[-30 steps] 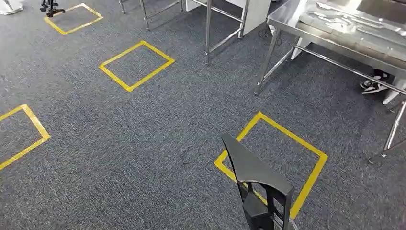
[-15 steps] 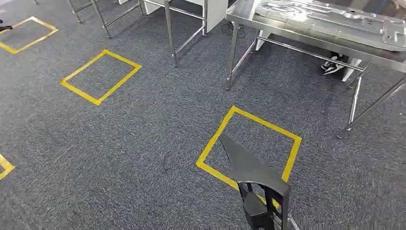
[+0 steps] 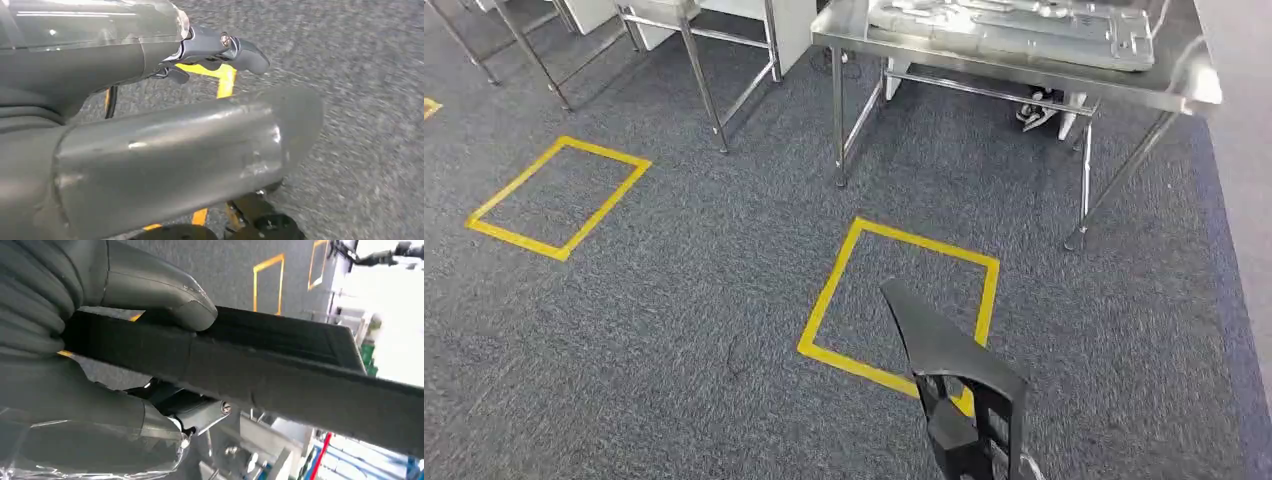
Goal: Take the parts from the cabinet and place them on the table.
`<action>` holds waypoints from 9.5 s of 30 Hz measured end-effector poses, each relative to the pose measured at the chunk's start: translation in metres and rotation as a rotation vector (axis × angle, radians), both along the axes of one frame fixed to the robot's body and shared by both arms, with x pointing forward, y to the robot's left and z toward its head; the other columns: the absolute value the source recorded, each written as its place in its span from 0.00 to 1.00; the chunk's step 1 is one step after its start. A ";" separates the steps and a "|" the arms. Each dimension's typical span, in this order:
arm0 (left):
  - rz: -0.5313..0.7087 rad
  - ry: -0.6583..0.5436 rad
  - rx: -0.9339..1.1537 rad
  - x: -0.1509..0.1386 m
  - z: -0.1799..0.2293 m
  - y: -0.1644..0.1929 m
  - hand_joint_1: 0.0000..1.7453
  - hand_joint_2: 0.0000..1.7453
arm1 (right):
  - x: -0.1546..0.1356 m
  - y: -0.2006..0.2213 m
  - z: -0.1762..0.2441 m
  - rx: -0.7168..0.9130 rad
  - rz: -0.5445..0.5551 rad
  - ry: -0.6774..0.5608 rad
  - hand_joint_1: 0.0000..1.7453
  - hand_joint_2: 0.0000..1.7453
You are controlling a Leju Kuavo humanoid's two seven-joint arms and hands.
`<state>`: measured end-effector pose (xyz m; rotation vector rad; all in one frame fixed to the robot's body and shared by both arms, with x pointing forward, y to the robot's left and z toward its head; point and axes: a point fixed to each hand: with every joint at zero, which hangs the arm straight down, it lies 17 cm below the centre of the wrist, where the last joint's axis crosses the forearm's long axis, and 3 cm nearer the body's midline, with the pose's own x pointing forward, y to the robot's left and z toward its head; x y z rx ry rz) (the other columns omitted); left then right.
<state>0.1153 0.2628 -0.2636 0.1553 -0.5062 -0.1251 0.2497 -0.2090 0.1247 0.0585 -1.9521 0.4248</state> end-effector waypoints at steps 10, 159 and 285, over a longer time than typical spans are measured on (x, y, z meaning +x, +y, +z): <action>0.028 0.006 -0.010 -0.003 -0.001 0.000 0.00 0.00 | 0.005 -0.004 -0.006 -0.080 -0.057 -0.006 1.00 1.00; -0.199 0.053 -0.026 0.017 -0.001 0.000 0.00 0.00 | 0.342 0.005 0.157 -1.085 -0.475 -0.205 1.00 1.00; -0.067 -0.056 -0.141 0.177 0.077 -0.158 0.00 0.00 | 0.364 0.028 0.038 -1.586 -0.111 -0.300 0.00 1.00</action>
